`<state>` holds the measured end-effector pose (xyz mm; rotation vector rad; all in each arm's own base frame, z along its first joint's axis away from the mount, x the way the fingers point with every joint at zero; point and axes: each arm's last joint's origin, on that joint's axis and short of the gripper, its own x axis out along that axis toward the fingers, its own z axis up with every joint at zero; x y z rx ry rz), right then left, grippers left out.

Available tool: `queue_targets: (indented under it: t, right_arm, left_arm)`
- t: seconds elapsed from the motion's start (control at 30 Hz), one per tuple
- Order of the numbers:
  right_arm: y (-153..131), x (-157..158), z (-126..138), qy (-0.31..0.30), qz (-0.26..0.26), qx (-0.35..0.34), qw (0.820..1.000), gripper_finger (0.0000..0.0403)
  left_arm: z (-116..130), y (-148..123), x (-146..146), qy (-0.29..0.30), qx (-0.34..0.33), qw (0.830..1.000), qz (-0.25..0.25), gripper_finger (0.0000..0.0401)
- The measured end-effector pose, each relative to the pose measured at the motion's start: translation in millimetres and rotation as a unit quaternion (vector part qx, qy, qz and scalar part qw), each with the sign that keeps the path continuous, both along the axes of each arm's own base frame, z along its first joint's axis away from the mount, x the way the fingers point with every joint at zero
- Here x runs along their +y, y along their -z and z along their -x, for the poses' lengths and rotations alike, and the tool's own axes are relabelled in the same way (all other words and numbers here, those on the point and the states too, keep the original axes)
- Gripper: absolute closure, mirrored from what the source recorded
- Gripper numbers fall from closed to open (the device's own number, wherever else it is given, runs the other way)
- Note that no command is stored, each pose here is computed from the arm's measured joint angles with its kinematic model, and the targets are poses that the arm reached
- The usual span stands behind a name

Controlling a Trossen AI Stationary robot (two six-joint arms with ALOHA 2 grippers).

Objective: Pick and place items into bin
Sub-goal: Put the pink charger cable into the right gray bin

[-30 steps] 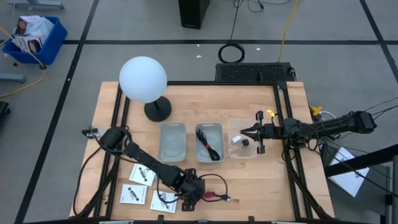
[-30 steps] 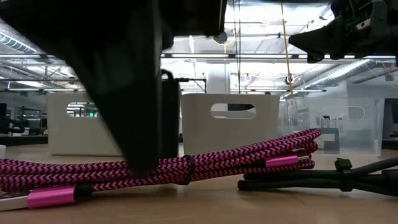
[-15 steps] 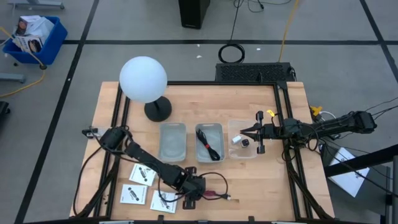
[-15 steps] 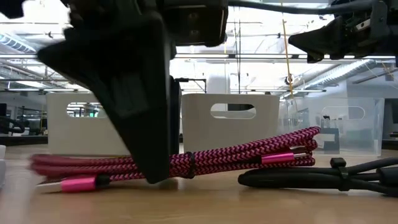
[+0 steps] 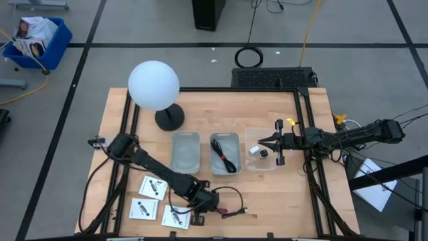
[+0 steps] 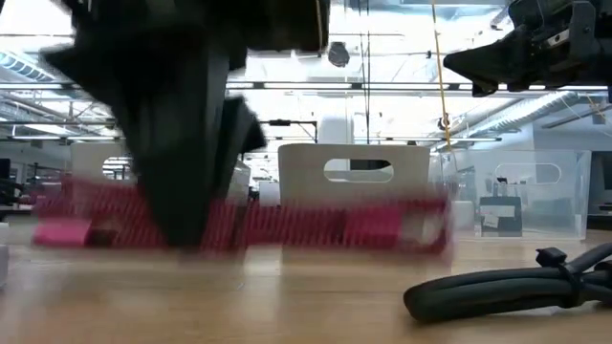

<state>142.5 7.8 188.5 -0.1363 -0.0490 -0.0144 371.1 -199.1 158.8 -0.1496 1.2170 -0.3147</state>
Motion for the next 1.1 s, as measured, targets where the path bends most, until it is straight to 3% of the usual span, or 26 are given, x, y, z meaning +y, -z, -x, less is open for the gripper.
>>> queue_targets:
  t: [0.13, 0.27, 0.37, 0.5, 0.6, 0.73, 0.83, 1.1]
  right_arm:
    - [0, 0, 0, 0.0, 0.001, -0.001, 1.0, 0.0383]
    - [-1, 0, 0, 0.0, 0.002, -0.005, 1.0, 0.0383]
    - [-2, 0, 0, 0.004, 0.002, -0.008, 1.0, 0.0383]
    - [-2, -1, 0, 0.014, 0.001, -0.009, 1.0, 0.0383]
    - [-2, -1, 0, 0.013, 0.0, -0.009, 1.0, 0.0383]
    - [-1, -1, 0, 0.014, 0.002, -0.008, 1.0, 0.0383]
    - [-2, -1, 0, 0.014, 0.002, -0.009, 1.0, 0.0383]
    - [-1, -1, 0, 0.014, 0.006, -0.008, 1.0, 0.0383]
  left_arm:
    - [11, -45, 14, -0.007, -0.042, 0.999, -0.033, 0.0385]
    - [24, -92, 37, -0.007, -0.118, 0.987, -0.106, 0.038]
    - [36, -123, 53, 0.024, -0.178, 0.961, -0.211, 0.038]
    - [38, -136, 73, 0.09, -0.198, 0.918, -0.332, 0.0385]
    - [33, -136, 88, 0.158, -0.19, 0.889, -0.385, 0.0385]
    - [17, -116, 103, 0.267, -0.149, 0.85, -0.429, 0.0378]
    - [6, -99, 116, 0.306, -0.107, 0.818, -0.476, 0.0379]
    - [-18, -44, 140, 0.348, -0.011, 0.791, -0.503, 0.0386]
